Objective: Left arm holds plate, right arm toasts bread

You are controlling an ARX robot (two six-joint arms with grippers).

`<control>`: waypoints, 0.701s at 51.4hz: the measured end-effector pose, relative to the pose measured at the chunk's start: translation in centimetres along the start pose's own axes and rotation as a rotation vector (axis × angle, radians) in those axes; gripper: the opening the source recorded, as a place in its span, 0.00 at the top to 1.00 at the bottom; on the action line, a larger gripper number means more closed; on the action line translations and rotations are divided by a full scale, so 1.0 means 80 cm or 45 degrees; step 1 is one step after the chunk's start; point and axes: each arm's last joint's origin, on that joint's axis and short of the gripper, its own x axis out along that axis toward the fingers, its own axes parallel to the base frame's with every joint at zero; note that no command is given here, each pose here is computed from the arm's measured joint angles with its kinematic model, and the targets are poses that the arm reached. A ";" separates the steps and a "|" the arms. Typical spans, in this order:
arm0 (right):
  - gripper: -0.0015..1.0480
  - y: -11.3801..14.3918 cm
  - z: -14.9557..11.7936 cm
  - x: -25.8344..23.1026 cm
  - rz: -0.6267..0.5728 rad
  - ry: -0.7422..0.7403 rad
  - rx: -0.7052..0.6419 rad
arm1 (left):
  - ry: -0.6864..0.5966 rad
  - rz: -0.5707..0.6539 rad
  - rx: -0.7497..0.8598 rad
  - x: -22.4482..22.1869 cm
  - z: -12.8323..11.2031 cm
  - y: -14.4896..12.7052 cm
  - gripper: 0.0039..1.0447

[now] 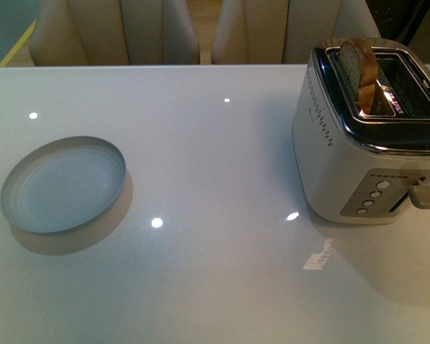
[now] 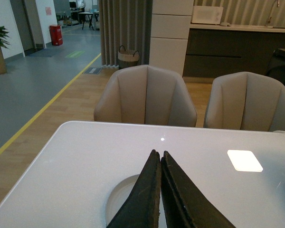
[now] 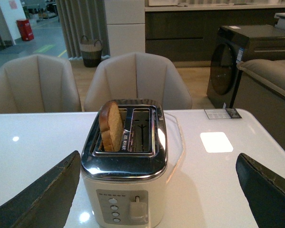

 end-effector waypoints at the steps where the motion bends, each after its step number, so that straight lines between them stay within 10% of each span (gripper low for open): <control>1: 0.09 0.000 0.000 0.000 0.000 0.000 0.000 | 0.017 -0.001 0.000 -0.002 -0.002 0.000 0.97; 36: 0.09 0.000 0.000 0.000 0.000 0.000 0.000 | -0.011 0.000 0.001 -0.010 -0.001 0.000 0.97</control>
